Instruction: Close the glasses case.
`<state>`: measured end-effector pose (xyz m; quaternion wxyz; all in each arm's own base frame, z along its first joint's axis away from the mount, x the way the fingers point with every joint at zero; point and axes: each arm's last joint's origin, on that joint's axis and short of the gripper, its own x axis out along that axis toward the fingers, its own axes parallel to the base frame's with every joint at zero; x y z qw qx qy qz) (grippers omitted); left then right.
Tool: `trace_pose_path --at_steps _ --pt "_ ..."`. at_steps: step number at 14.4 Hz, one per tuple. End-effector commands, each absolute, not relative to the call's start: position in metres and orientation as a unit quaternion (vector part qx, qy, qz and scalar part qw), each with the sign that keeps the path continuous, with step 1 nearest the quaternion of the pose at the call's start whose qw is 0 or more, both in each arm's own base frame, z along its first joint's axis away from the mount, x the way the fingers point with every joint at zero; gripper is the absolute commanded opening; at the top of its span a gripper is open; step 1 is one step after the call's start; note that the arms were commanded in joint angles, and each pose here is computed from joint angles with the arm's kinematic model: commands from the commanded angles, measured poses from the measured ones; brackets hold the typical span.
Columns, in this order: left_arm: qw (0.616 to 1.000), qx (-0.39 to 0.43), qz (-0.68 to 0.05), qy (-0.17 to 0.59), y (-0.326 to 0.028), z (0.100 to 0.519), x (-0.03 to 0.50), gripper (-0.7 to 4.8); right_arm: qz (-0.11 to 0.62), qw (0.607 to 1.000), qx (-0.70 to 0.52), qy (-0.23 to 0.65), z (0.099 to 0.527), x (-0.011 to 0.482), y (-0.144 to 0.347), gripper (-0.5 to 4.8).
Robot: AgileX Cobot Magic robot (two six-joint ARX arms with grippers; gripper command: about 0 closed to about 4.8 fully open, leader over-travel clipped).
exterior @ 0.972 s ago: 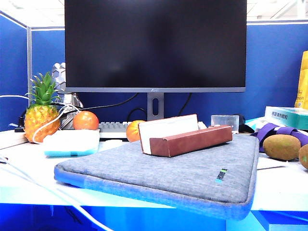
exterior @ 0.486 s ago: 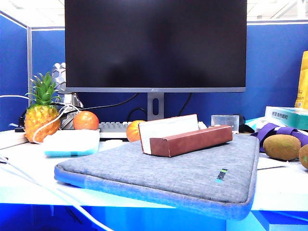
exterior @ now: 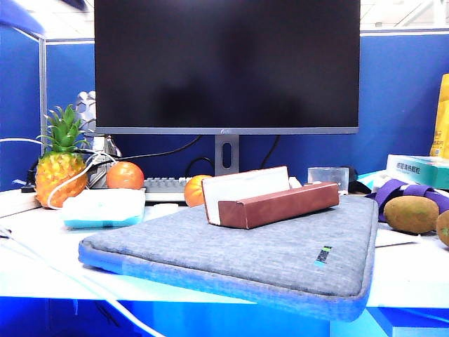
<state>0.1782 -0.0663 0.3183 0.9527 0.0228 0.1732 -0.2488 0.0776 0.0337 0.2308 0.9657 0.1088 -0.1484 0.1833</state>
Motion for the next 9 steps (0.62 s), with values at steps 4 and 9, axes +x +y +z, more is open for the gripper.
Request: trace_pose_path --at_steps 4,9 --pt "0.958 0.034 -0.266 0.101 -0.076 0.3339 0.2046 4.03 0.176 0.961 0.141 -0.161 0.2352 0.0765 0.0324 0.0" --pt "0.956 0.045 -0.267 0.112 -0.0763 0.3307 0.2056 4.03 0.198 0.962 0.077 -0.168 0.2403 0.0776 0.035 0.57"
